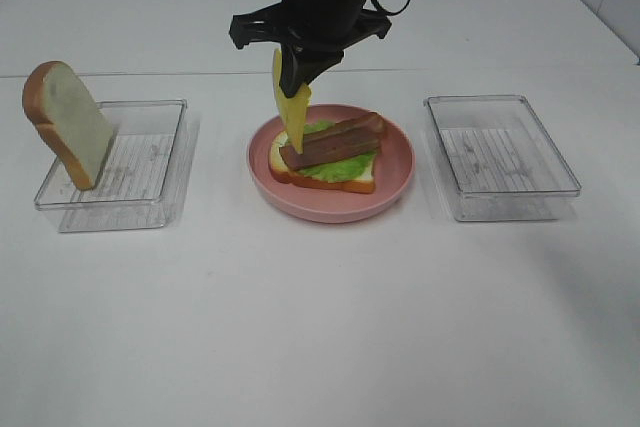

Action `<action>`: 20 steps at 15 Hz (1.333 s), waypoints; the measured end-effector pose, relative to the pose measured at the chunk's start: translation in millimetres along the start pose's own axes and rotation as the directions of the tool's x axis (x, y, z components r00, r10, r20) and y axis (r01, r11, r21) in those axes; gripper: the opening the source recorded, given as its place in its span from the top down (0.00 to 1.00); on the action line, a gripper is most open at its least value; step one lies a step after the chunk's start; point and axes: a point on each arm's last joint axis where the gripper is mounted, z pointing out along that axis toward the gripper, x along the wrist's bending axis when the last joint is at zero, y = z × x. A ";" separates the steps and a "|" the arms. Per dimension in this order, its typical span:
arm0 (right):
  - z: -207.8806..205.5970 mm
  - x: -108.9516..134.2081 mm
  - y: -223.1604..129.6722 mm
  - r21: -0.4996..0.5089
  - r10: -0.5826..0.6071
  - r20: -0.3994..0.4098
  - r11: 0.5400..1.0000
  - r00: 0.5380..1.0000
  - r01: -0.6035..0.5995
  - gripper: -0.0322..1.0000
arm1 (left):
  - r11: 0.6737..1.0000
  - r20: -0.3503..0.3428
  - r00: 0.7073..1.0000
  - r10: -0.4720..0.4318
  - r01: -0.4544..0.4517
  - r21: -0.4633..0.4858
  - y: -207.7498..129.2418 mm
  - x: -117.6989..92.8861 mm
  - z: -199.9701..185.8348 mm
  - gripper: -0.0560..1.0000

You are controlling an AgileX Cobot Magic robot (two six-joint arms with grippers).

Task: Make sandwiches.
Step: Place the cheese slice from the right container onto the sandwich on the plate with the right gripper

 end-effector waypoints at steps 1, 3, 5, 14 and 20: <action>13.9 -1.4 0.9 0.006 0.005 -0.020 1.000 1.000 -0.005 0.95 | 1.000 0.000 1.000 0.000 0.000 0.000 0.0 0.0 0.0 0.01; 24.1 -3.9 1.4 0.009 -0.004 -0.020 1.000 1.000 0.004 0.95 | 1.000 0.000 1.000 0.000 0.000 0.000 0.0 0.0 0.0 0.01; 33.8 -9.0 1.0 0.018 -0.014 0.010 1.000 1.000 0.014 0.95 | 1.000 0.000 1.000 0.000 0.000 0.000 0.0 0.0 0.0 0.01; 53.6 -39.6 -0.5 0.061 -0.088 0.281 0.995 0.956 0.074 0.95 | 1.000 0.000 1.000 0.000 0.000 0.000 0.0 0.0 0.0 0.01; 67.8 -46.6 -5.3 0.100 -0.058 0.316 0.995 0.947 0.028 0.62 | 1.000 0.000 1.000 0.000 0.000 0.000 0.0 0.0 0.0 0.01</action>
